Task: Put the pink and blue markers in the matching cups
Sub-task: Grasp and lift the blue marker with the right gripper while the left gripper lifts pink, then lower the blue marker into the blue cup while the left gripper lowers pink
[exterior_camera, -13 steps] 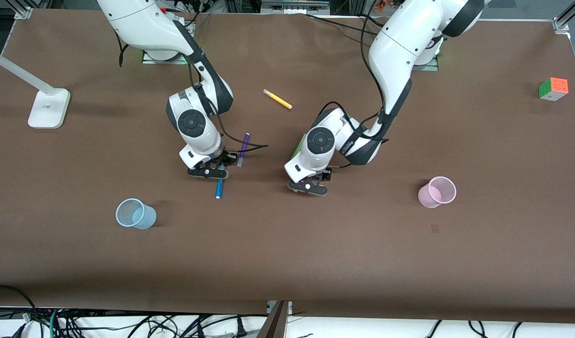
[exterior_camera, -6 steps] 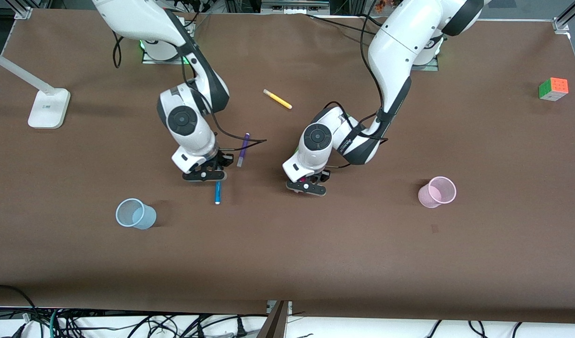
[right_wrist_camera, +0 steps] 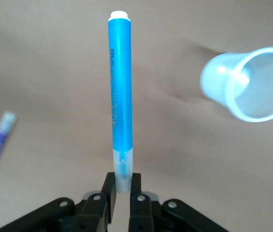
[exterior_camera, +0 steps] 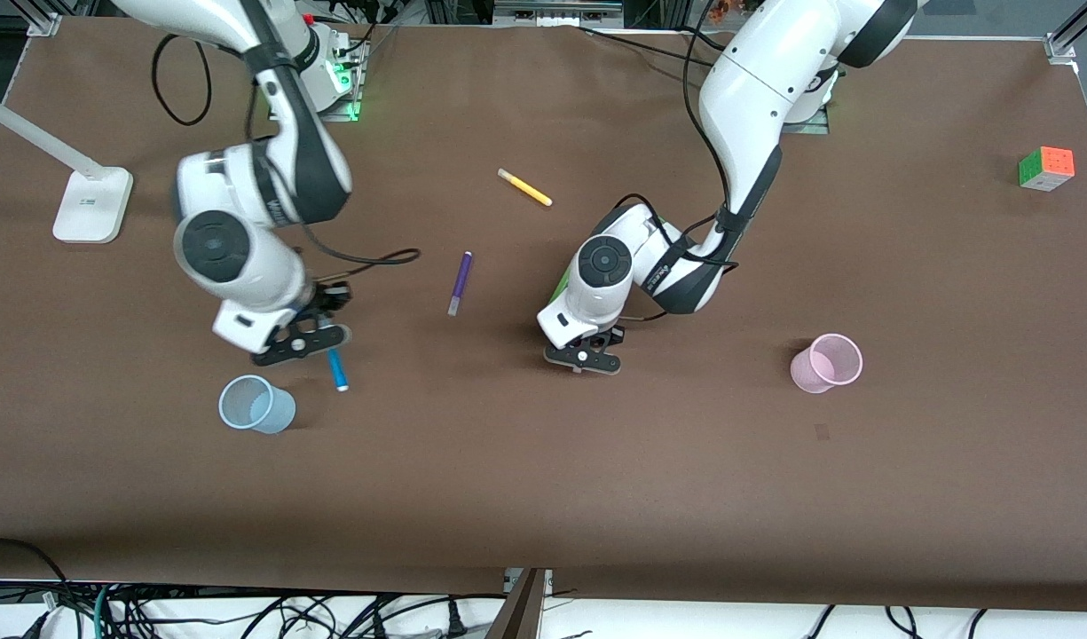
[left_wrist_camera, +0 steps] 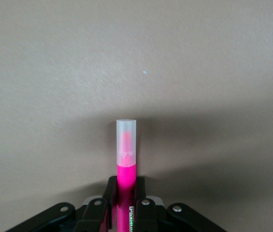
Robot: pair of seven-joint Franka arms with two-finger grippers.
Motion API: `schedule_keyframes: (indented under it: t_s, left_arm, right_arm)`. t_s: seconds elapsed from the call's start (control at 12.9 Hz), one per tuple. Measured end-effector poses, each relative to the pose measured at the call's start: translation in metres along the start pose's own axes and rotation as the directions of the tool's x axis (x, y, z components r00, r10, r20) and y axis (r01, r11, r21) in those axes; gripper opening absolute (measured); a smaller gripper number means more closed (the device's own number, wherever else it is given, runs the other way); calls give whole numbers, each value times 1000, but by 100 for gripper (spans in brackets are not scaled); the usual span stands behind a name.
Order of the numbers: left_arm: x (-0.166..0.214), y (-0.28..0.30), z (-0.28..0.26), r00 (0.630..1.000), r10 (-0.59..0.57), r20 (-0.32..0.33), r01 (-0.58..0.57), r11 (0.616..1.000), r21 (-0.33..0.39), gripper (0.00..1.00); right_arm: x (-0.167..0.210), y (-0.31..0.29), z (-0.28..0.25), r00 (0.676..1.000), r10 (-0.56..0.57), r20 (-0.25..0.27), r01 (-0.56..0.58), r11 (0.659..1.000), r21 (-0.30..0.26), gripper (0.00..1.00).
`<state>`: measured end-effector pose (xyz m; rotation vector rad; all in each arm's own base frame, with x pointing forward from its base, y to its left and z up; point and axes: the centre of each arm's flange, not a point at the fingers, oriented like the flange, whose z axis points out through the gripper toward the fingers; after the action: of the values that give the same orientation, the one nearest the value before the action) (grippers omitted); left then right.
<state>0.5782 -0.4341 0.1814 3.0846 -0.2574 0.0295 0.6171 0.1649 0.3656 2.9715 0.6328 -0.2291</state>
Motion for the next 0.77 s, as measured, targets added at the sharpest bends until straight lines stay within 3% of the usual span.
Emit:
schedule_keyframes:
  t_s: [0.15, 0.31, 0.62, 0.77]
  left_arm:
    - [17, -26, -24, 1000, 4, -1, -4, 1000, 10, 18]
    - [32, -66, -66, 999, 31, 35, -32, 999, 39, 18]
    - [40, -135, -157, 979, 172, 106, -180, 981, 70, 18]
    - [48, -182, -197, 932, 348, 100, -355, 933, 59, 18]
  right_arm:
    - [-9, 52, -10, 991, -136, 7, 136, 990, -34, 16]
    - [-20, 96, -14, 957, -284, 54, 288, 952, -103, 16]
    - [-23, 119, -7, 853, -465, 236, 513, 830, -219, 16]
    - [-19, 122, 3, 806, -497, 321, 579, 776, -251, 16]
